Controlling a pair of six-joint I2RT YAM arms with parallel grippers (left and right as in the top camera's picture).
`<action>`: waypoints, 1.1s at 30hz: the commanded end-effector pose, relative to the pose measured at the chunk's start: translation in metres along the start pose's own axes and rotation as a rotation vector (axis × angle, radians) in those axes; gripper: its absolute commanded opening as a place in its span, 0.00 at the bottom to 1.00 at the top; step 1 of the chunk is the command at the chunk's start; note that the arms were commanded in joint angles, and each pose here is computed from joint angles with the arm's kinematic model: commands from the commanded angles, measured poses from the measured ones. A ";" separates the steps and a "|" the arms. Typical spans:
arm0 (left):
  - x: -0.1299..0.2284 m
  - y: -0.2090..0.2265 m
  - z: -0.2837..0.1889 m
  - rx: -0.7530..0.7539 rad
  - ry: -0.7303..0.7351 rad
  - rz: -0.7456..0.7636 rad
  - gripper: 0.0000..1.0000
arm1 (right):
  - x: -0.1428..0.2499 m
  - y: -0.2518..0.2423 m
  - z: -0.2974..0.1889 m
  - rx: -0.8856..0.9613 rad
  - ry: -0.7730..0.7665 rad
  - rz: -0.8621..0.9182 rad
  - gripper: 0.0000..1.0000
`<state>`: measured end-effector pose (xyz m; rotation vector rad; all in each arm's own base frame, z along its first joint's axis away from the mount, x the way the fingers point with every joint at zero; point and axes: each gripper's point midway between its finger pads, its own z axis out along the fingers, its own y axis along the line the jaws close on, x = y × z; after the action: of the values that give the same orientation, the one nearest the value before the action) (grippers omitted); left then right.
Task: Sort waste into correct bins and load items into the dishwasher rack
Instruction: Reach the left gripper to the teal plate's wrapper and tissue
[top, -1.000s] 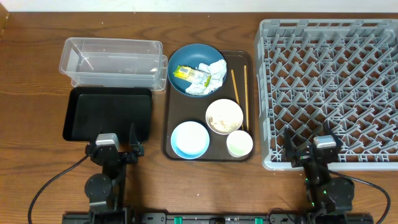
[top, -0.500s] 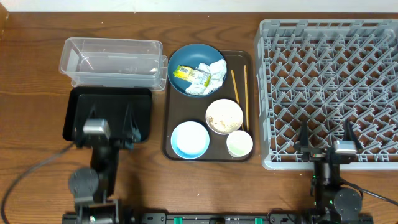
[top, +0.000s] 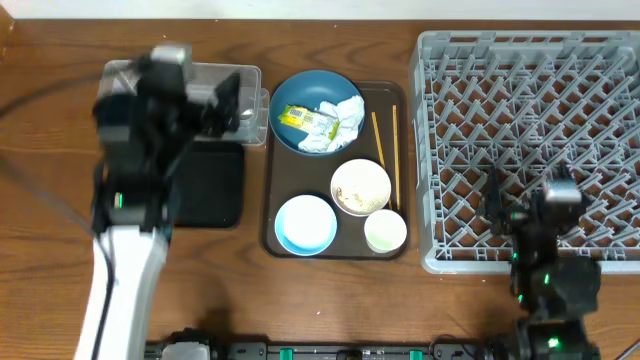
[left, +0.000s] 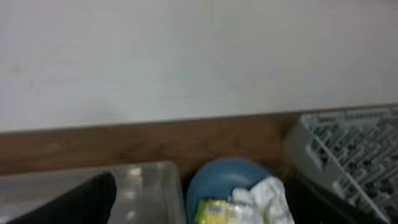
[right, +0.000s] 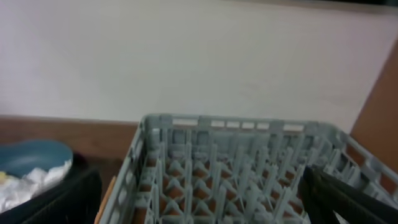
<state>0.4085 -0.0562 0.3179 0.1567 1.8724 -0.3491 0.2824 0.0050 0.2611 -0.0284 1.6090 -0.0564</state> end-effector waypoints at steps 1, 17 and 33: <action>-0.023 -0.014 0.024 -0.005 0.057 0.022 0.89 | -0.035 0.010 0.015 -0.059 0.033 -0.044 0.99; 0.082 -0.095 0.118 0.000 0.604 0.180 0.89 | -0.035 0.028 0.059 -0.170 0.568 -0.058 0.99; 0.195 -0.088 0.194 -0.113 0.754 -0.087 0.89 | -0.009 0.037 0.043 -0.227 0.690 -0.042 0.99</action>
<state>0.4917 -0.2152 0.1095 0.3171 2.5960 -0.2438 0.3264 0.0364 0.2577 -0.2202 2.3209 0.0774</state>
